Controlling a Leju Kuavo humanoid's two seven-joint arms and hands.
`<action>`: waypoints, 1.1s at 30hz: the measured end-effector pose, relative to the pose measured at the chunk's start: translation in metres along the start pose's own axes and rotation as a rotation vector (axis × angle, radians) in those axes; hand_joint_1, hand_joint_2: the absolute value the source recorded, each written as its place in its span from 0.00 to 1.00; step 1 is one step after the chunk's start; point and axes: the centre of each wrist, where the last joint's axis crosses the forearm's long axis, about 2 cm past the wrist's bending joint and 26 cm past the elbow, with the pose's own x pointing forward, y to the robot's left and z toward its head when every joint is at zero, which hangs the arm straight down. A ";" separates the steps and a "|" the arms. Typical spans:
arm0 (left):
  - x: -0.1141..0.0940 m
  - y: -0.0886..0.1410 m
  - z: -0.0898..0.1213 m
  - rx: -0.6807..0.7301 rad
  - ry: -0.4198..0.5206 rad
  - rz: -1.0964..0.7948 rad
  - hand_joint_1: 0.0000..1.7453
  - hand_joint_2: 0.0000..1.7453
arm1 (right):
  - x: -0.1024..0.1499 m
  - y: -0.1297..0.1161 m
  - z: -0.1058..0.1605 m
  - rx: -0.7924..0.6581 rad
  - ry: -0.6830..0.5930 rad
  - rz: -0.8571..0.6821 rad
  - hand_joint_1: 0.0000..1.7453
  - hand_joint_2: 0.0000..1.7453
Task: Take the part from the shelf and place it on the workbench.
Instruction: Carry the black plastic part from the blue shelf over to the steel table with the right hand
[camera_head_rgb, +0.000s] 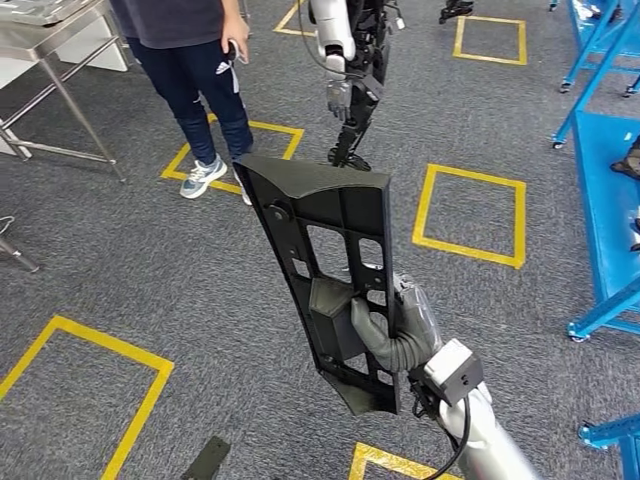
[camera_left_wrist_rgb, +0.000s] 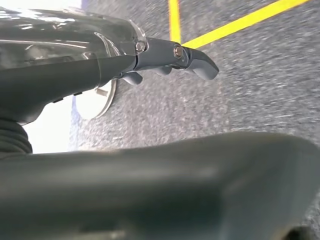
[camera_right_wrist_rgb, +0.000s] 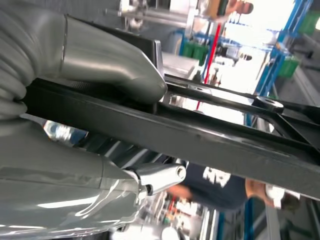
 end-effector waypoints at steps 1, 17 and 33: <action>-0.001 0.000 0.000 -0.001 0.004 0.000 0.00 1.00 | 0.000 0.000 0.000 0.000 0.002 -0.001 1.00 1.00; 0.001 0.001 -0.001 -0.008 0.009 0.000 0.00 1.00 | -0.004 0.004 0.011 0.001 0.039 -0.014 1.00 1.00; -0.002 0.000 0.000 -0.010 0.016 -0.001 0.00 1.00 | -0.005 0.006 0.013 -0.003 0.049 -0.027 1.00 1.00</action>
